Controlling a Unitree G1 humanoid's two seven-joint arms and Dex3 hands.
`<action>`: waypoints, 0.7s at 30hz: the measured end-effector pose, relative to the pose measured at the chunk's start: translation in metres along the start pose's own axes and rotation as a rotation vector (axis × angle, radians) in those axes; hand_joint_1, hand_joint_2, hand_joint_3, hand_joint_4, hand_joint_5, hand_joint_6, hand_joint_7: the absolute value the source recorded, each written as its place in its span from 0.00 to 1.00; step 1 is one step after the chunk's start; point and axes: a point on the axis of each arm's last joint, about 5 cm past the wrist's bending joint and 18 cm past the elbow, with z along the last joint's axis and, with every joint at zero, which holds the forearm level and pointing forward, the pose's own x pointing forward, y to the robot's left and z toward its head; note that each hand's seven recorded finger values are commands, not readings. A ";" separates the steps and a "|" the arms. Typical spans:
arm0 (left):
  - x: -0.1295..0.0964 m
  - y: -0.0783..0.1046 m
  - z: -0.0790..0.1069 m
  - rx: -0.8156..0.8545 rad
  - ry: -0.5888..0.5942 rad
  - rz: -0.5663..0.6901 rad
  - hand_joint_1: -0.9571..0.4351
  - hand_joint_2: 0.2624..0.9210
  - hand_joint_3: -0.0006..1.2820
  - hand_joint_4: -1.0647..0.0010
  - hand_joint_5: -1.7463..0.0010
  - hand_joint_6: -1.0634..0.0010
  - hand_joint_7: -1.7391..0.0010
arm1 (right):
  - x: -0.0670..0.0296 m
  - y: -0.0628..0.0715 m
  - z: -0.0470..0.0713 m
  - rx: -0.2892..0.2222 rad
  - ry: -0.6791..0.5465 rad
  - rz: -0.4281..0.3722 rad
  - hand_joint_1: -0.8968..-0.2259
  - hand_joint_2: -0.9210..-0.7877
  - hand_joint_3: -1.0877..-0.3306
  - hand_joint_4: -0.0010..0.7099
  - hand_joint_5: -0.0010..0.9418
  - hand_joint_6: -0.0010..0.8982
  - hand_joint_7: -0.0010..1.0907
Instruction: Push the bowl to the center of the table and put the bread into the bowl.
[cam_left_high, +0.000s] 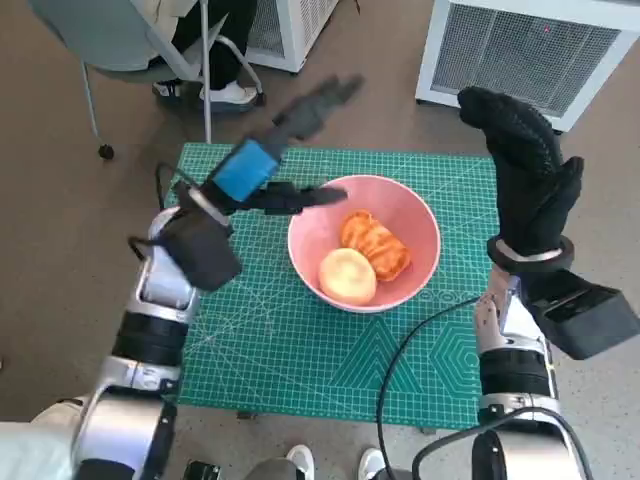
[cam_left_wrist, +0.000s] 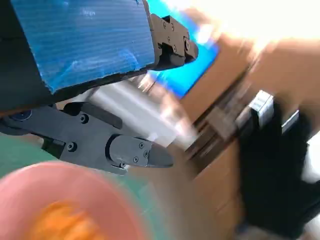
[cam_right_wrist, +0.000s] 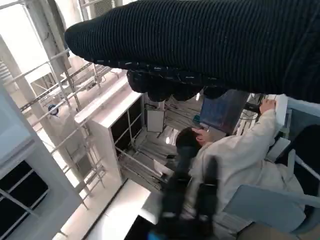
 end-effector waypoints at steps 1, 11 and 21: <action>-0.001 -0.002 0.000 -0.020 -0.011 0.020 0.40 1.00 0.24 0.75 0.96 0.68 0.93 | 0.0009 0.000 0.000 0.002 -0.001 0.000 0.46 0.00 0.44 0.55 0.00 0.25 0.29; -0.010 -0.014 0.008 -0.168 -0.093 0.139 0.39 1.00 0.30 0.76 1.00 0.96 0.64 | 0.0115 0.000 0.005 0.016 -0.020 0.005 0.47 0.00 0.43 0.55 0.00 0.26 0.29; -0.015 -0.022 0.014 -0.247 -0.112 0.176 0.36 1.00 0.32 0.77 1.00 1.00 0.61 | 0.0209 0.001 0.013 0.018 -0.045 -0.008 0.47 0.00 0.43 0.55 0.00 0.26 0.29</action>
